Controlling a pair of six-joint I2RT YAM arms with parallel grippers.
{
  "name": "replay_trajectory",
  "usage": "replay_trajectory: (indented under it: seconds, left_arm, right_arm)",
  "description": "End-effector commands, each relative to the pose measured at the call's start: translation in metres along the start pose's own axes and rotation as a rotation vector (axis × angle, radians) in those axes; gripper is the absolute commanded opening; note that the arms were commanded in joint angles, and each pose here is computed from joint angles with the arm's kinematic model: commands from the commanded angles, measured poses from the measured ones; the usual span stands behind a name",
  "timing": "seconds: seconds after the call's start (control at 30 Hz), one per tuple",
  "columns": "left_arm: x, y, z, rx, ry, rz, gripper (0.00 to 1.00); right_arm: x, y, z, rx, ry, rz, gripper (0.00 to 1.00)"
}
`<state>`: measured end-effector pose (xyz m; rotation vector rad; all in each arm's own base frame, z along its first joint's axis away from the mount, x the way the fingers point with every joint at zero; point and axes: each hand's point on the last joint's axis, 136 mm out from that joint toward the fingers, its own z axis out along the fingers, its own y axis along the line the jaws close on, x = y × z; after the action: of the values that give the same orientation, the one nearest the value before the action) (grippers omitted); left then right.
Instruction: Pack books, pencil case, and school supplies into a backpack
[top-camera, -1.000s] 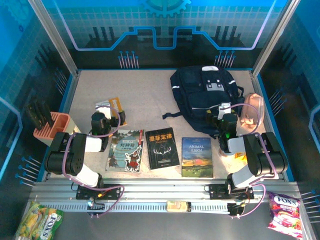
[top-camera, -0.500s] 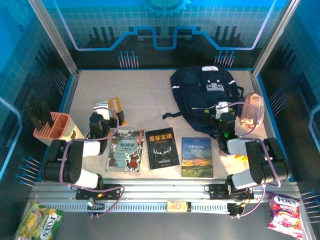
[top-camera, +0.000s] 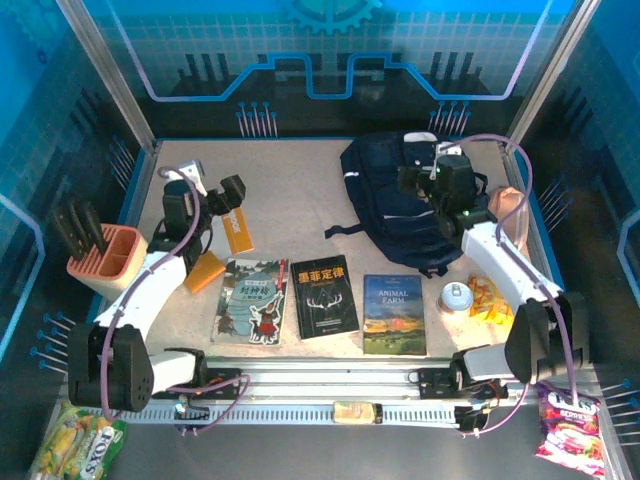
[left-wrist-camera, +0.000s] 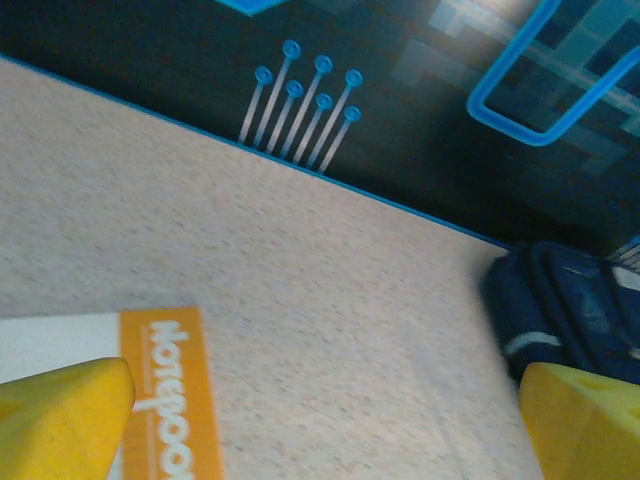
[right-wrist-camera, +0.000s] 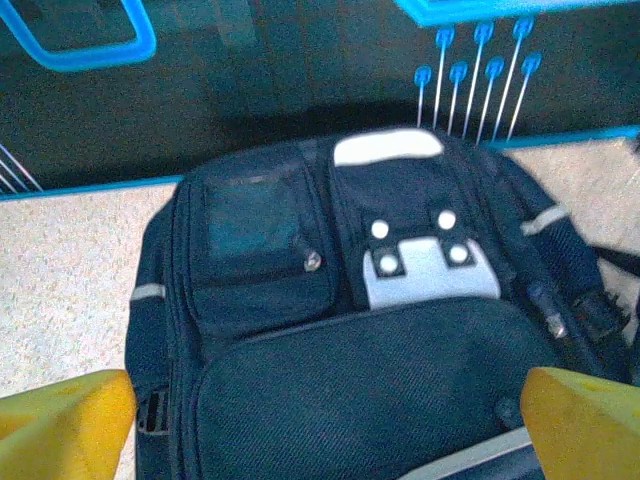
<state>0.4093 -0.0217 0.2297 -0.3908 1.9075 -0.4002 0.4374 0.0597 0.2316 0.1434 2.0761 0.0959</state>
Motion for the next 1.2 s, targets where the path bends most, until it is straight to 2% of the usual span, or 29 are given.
replay_trajectory:
  seconds: [0.0, 0.17, 0.4, 0.7, 0.87, 0.93, 1.07, 1.17]
  left_arm:
    - [0.038, -0.012, 0.005, 0.059, 0.204, -0.120, 0.99]
    - [0.052, -0.016, 0.014, 0.088, 0.277, -0.149, 0.99]
    - [0.072, -0.020, 0.018, 0.116, 0.354, -0.162, 0.99]
    - [0.105, -0.042, 0.021, 0.181, 0.461, -0.200, 0.99]
    - [0.134, -0.075, 0.026, 0.239, 0.544, -0.260, 0.98]
    - [0.147, -0.090, 0.029, 0.252, 0.582, -0.296, 0.96]
    - [0.178, -0.104, 0.040, 0.188, 0.669, -0.444, 0.92]
    - [0.196, -0.131, 0.048, 0.236, 0.737, -0.530, 0.87]
  right_arm:
    - [0.067, 0.000, 0.016, -0.045, 0.308, 0.063, 1.00]
    - [0.093, 0.008, 0.045, -0.102, 0.456, 0.137, 0.99]
    - [0.121, 0.018, 0.075, -0.090, 0.552, 0.212, 0.97]
    - [0.158, 0.092, 0.101, -0.196, 0.653, 0.229, 0.95]
    - [0.144, 0.128, 0.110, -0.293, 0.626, 0.221, 0.94]
    - [0.132, 0.128, 0.108, -0.290, 0.593, 0.202, 0.93]
    - [0.100, 0.118, 0.089, -0.289, 0.492, 0.187, 0.94]
    - [0.086, 0.100, 0.071, -0.278, 0.446, 0.211, 0.94]
